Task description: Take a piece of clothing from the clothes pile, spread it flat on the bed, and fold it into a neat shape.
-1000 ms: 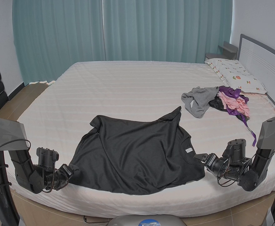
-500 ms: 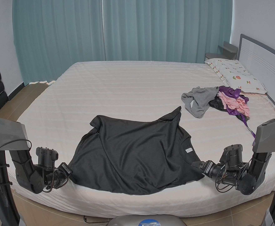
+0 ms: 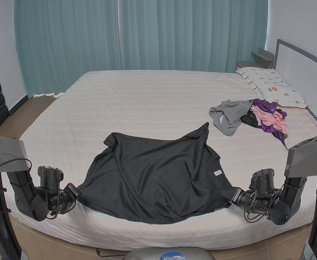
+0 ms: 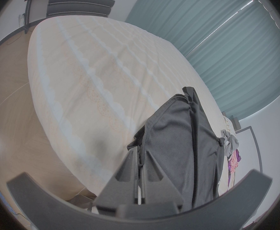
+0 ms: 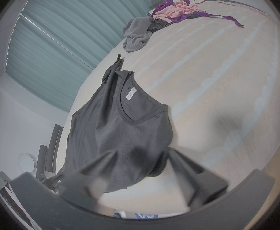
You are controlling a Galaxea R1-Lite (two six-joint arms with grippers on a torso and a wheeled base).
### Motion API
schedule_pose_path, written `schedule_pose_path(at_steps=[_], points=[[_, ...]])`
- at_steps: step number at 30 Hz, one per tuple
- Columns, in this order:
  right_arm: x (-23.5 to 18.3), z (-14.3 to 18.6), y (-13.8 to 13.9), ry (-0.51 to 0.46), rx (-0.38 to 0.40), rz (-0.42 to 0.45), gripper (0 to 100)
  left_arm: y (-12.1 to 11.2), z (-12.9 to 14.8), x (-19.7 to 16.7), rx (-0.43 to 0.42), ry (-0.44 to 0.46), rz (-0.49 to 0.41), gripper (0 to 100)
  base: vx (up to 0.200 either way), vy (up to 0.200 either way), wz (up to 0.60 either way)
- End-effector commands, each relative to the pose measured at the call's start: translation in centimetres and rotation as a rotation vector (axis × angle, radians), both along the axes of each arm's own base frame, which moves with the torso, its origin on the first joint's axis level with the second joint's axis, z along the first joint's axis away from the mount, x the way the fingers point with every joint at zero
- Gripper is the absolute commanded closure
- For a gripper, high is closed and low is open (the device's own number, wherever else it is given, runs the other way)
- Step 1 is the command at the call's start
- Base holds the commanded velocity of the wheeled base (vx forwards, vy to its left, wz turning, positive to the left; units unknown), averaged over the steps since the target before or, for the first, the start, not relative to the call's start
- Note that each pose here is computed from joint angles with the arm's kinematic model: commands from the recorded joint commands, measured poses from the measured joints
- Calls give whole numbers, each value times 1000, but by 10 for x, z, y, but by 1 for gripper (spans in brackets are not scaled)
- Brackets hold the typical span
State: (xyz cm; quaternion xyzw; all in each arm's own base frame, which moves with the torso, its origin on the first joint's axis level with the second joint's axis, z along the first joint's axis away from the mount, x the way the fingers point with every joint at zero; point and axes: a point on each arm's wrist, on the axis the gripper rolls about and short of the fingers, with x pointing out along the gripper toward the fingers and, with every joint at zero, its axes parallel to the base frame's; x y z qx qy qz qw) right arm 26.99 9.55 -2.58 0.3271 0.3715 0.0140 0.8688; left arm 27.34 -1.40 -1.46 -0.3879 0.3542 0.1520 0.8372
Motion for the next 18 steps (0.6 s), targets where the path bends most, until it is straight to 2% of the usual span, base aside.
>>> schedule_pose_path(at_steps=[1, 11, 18], points=[[5, 2, 0, -18, 7, -4, 100, 0, 4, 1, 0, -16, 4, 100, 0, 0, 0], [39, 44, 3, -198, 74, -35, 100, 12, 19, 8, -4, -129, 66, 100, 0, 0, 0], [81, 49, 8, -169, 65, -56, 100, 17, 22, 13, -51, -180, 126, 100, 0, 0, 0]])
